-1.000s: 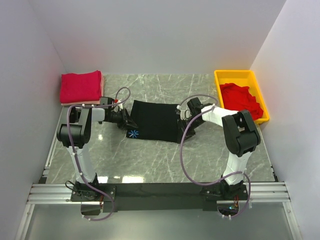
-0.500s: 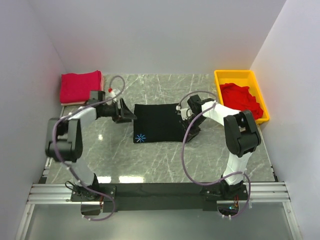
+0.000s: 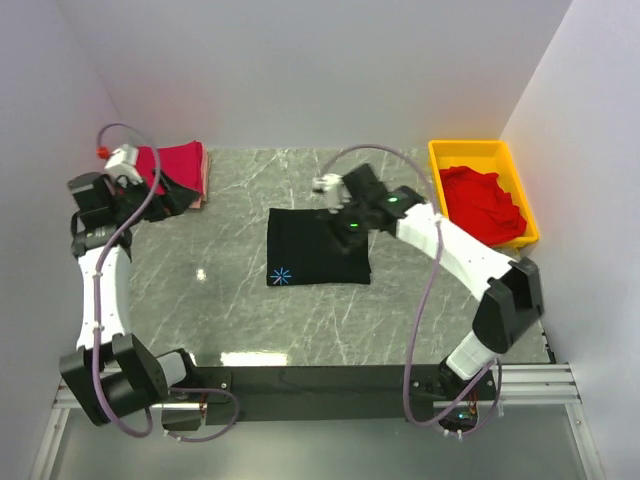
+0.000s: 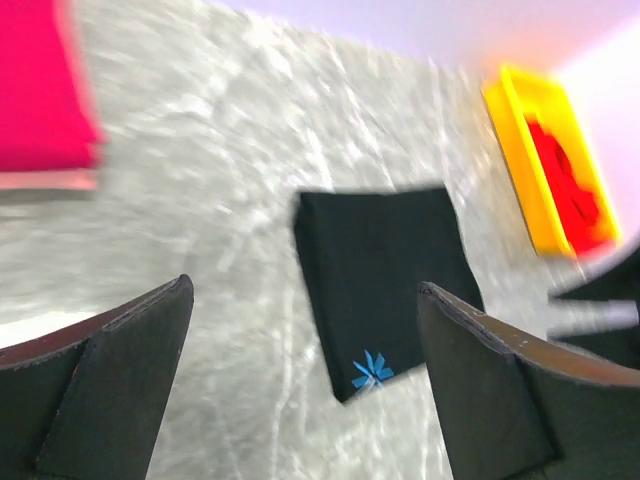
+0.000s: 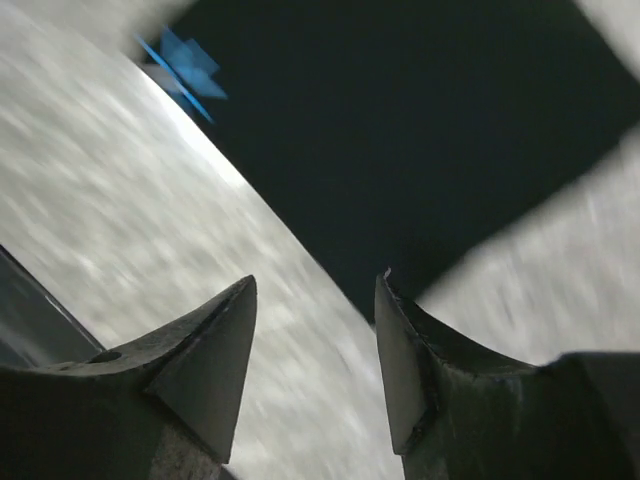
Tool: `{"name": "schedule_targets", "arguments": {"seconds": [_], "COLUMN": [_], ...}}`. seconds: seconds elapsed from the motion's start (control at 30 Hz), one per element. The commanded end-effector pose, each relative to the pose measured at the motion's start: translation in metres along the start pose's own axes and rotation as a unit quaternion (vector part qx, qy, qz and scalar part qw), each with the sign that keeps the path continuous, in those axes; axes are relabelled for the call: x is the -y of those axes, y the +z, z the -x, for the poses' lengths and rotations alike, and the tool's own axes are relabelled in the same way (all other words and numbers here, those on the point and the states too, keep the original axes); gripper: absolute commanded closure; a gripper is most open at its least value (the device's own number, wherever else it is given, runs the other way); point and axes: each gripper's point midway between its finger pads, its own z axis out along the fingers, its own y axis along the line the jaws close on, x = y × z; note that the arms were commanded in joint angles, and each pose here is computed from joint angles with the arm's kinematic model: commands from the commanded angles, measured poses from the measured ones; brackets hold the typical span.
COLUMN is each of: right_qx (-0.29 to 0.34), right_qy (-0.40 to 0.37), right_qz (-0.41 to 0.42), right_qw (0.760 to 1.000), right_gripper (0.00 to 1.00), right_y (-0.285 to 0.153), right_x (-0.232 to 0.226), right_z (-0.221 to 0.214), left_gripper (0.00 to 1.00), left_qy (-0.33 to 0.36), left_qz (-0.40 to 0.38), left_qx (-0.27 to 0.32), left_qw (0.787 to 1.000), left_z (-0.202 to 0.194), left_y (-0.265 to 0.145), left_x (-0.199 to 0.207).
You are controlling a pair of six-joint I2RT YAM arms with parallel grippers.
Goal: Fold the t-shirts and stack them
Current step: Fold the tshirt
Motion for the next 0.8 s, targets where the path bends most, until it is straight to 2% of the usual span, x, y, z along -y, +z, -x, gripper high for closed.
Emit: {"name": "schedule_targets", "arguments": {"seconds": [0.0, 0.17, 0.2, 0.23, 0.33, 0.5, 0.67, 0.77], "right_qx": [0.033, 0.012, -0.008, 0.007, 0.01, -0.015, -0.025, -0.04], "right_qy": [0.003, 0.022, 0.024, 0.017, 0.013, 0.006, -0.002, -0.007], "right_qz": [-0.016, -0.022, -0.024, -0.018, -0.023, -0.052, -0.048, -0.064], "right_qw": [0.999, 0.999, 0.999, 1.0, 1.0, 0.999, 0.999, 0.997], "right_gripper": [0.43, 0.45, 0.46, 0.46, 0.47, 0.48, 0.49, 0.51], "right_y": [0.026, 0.083, 0.104, 0.105, 0.124, 0.149, 0.162, 0.175], "right_x": [-0.031, -0.08, -0.086, -0.103, -0.125, -0.142, -0.159, -0.157], "right_z": [0.042, 0.08, 0.076, 0.09, 0.093, 0.071, 0.057, 0.046], "left_gripper": [0.01, 0.01, 0.0, 0.01, 0.01, 0.01, 0.01, 0.01], "left_qy": [-0.03, -0.094, -0.095, -0.095, -0.083, -0.085, -0.084, -0.084], "left_qz": [0.054, 0.1, 0.113, 0.13, 0.144, 0.152, 0.151, 0.152], "left_qx": [0.031, 0.02, 0.022, 0.022, 0.024, 0.012, 0.015, 0.011], "left_qw": [0.998, 0.99, 0.989, 0.987, 0.986, 0.985, 0.985, 0.985], "left_z": [0.015, -0.002, -0.003, -0.004, -0.007, -0.016, -0.021, -0.025], "left_y": [-0.012, -0.02, -0.022, -0.024, -0.029, -0.032, -0.032, -0.032], "left_x": [-0.021, -0.051, -0.055, -0.061, -0.063, -0.064, -0.064, -0.066]}}
